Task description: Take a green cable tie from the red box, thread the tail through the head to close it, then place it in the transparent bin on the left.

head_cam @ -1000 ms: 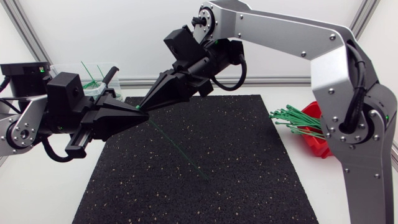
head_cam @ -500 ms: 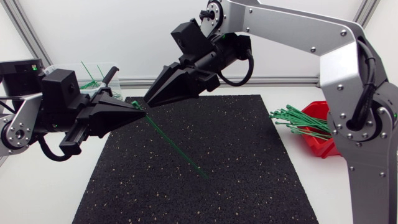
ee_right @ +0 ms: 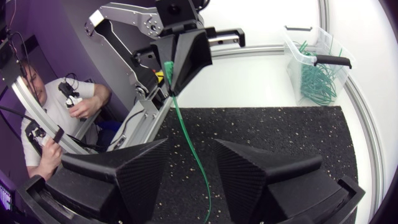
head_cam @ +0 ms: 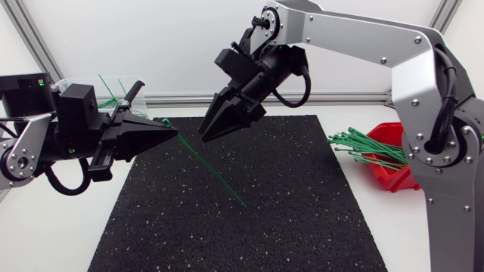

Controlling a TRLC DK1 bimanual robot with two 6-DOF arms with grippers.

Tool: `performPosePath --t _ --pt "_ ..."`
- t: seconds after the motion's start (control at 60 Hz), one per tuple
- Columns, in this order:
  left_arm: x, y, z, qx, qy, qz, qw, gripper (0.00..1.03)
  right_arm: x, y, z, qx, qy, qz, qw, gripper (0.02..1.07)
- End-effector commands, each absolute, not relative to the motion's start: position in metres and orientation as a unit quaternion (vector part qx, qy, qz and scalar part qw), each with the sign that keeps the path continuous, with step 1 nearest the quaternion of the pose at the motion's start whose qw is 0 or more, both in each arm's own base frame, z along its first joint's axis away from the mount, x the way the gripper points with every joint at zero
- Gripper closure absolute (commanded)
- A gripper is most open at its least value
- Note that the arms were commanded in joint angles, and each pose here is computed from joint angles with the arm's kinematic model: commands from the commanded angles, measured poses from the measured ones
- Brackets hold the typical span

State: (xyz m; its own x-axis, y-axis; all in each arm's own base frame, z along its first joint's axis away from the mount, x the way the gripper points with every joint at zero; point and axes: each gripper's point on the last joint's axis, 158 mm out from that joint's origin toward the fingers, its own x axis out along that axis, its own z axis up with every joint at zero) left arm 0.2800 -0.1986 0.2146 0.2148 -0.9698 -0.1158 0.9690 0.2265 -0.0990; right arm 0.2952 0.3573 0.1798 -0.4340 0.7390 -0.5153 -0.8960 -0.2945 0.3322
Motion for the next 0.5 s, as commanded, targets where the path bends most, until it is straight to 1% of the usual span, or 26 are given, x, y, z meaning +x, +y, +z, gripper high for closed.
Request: performPosePath --t 0.0,0.067,0.15,0.267,0.383,0.483 --pt "0.288 -0.197 0.216 0.023 0.066 -0.608 0.791 1.00 0.300 0.352 0.172 -0.148 0.315 0.770 0.535 0.50" --pt "0.293 -0.195 0.210 0.043 0.074 -0.598 0.797 1.00 0.311 0.352 0.157 -0.190 0.313 0.738 0.566 0.50" --pt "0.297 -0.197 0.196 0.078 0.100 -0.590 0.797 1.00 0.316 0.349 0.147 -0.227 0.309 0.716 0.584 0.50" --pt "0.301 -0.198 0.192 0.075 0.127 -0.596 0.789 1.00 0.320 0.346 0.136 -0.267 0.290 0.681 0.617 0.50" --pt "0.300 -0.205 0.193 0.056 0.146 -0.613 0.774 1.00 0.303 0.348 0.135 -0.263 0.286 0.686 0.616 0.50" --pt "0.296 -0.213 0.197 0.032 0.160 -0.634 0.756 1.00 0.291 0.354 0.139 -0.229 0.290 0.697 0.614 0.51"
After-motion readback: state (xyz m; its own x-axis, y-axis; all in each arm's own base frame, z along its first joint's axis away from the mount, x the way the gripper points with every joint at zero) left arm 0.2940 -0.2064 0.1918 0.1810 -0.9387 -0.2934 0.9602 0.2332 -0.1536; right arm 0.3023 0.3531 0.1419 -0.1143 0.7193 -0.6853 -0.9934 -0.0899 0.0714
